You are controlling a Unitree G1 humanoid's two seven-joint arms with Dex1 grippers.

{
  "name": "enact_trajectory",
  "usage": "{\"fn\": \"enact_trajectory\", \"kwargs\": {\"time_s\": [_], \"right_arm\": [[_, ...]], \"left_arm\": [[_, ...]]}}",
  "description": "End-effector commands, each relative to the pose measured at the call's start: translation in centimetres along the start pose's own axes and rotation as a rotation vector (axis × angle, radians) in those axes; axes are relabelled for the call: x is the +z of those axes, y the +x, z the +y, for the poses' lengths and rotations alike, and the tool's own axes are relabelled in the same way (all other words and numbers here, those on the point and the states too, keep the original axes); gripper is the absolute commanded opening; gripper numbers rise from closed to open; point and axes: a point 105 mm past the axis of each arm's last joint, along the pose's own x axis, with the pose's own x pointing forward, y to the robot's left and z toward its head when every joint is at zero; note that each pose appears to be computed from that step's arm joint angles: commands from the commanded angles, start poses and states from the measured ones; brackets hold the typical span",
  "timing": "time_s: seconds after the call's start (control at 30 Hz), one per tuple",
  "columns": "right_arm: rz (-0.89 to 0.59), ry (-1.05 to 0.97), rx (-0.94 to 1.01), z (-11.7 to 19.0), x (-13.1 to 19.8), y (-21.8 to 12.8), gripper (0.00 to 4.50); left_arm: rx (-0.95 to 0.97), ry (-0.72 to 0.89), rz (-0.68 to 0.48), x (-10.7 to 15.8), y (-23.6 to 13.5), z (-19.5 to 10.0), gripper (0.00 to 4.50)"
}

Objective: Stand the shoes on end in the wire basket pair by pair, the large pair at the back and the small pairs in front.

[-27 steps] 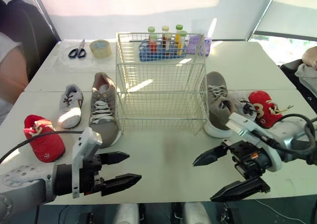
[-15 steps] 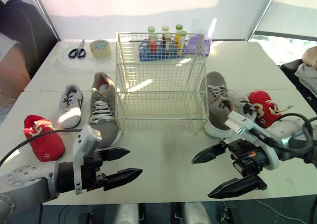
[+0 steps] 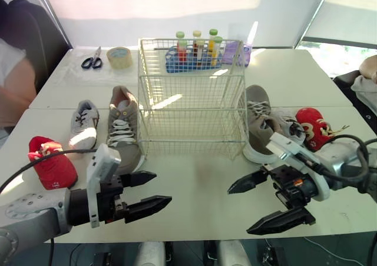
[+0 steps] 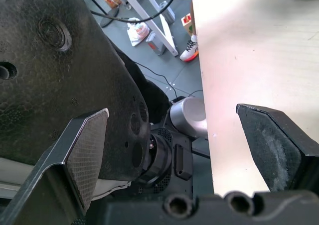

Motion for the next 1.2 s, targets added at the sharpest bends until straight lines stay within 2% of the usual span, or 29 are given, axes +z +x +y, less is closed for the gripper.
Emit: {"fn": "enact_trajectory", "kwargs": {"time_s": [0.03,0.13,0.3,0.37,0.43,0.57,0.63,0.7,0.8,0.93,1.03,1.17,1.2], "right_arm": [[-0.038,-0.052,-0.070,-0.4,1.1,-0.7,4.49],[-0.057,-0.043,-0.144,-0.5,1.6,-1.8,4.49],[-0.158,0.000,-0.443,-0.5,3.4,-7.7,4.49],[-0.305,-0.045,-0.648,-0.7,5.1,-11.1,4.49],[-0.411,-0.083,-0.796,-1.0,5.7,-12.9,4.49],[-0.479,-0.099,-0.942,-2.6,4.5,-12.2,4.49],[-0.502,-0.123,-0.948,-2.9,4.6,-10.7,4.49],[-0.474,-0.161,-0.872,-2.3,5.2,-8.7,4.49],[-0.239,-0.325,-0.742,-2.0,6.1,-4.5,4.49],[-0.090,-0.426,-0.582,-2.9,7.1,-2.3,4.49],[0.020,-0.448,-0.492,-4.3,6.6,-1.8,4.49],[0.171,-0.483,-0.498,-8.3,5.8,-2.0,4.49],[0.212,-0.499,-0.508,-9.2,5.6,-2.0,4.24]], "left_arm": [[-0.013,0.021,-0.016,0.4,0.2,0.0,4.43],[-0.046,0.036,-0.023,1.0,0.6,0.2,4.43],[-0.104,0.163,-0.116,5.3,1.2,1.1,4.43],[-0.133,0.247,-0.190,8.6,1.5,1.2,4.43],[-0.176,0.304,-0.199,10.0,2.0,0.7,4.43],[-0.255,0.344,-0.153,10.0,2.9,-0.2,4.43],[-0.275,0.352,-0.126,9.8,3.1,-0.4,4.43],[-0.283,0.351,-0.086,9.4,2.9,-0.5,4.43],[-0.301,0.358,0.047,7.3,2.0,-0.7,4.43],[-0.255,0.365,0.130,5.8,1.2,0.1,4.43],[-0.207,0.363,0.123,5.5,0.8,0.4,4.43],[-0.163,0.359,0.075,5.4,0.7,0.0,4.43],[-0.153,0.359,0.066,5.3,0.7,-0.1,4.47]]}}
